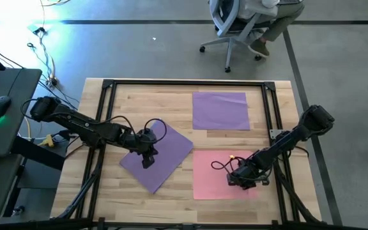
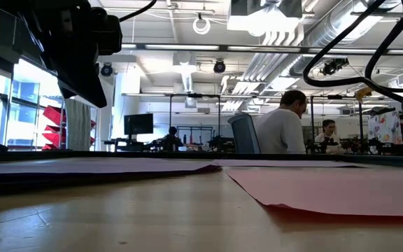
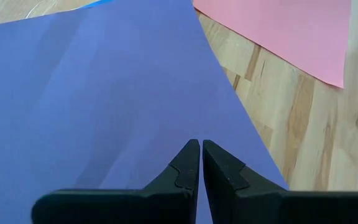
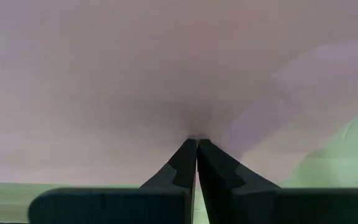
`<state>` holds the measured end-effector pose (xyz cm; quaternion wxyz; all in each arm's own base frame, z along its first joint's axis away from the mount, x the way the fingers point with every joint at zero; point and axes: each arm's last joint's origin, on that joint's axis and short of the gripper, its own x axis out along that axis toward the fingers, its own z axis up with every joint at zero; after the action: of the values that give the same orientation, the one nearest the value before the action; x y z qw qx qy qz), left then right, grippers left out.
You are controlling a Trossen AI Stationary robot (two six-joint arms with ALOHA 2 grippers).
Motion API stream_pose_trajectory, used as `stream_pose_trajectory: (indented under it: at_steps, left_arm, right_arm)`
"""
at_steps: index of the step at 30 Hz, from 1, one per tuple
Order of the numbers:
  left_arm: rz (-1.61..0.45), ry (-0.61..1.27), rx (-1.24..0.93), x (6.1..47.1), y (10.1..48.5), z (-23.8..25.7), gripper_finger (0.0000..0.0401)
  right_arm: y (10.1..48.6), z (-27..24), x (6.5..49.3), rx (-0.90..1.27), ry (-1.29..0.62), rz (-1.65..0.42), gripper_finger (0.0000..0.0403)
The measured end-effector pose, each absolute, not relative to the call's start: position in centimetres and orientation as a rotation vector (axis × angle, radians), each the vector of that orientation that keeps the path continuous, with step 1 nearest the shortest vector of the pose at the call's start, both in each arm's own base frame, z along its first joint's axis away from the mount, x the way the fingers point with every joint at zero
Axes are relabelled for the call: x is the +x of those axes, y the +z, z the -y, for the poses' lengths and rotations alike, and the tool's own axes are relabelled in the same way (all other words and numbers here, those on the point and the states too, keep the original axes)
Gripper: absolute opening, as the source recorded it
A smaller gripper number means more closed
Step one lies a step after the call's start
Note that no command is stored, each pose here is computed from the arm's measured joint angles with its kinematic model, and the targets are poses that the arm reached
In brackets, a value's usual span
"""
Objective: Organize paper
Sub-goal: Move the pink paper form middle left to right middle table, then stack the violet paper on the top right violet paper
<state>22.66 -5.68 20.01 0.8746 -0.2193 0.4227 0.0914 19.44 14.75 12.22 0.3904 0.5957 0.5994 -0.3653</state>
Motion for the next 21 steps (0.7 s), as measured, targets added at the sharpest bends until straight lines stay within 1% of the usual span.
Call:
stream_pose_trajectory:
  at_steps: [6,15,18,21]
  left_arm:
    - [-0.851,0.212,-0.453,22.2,20.7,5.5,0.0000]
    - [-0.858,0.241,-0.435,21.2,22.3,5.1,0.0000]
    - [-0.859,0.242,-0.435,20.9,22.5,5.0,0.0000]
    - [-0.870,0.246,-0.432,20.6,22.6,5.0,0.0000]
  right_arm:
    - [12.7,-15.0,19.8,1.512,-0.923,-1.501,0.0000]
    - [14.0,-15.5,20.6,1.491,-0.906,-1.513,0.0004]
    - [14.3,-15.5,20.6,1.479,-0.928,-1.521,0.0021]
    - [14.6,-15.7,20.8,1.474,-0.901,-1.525,0.0051]
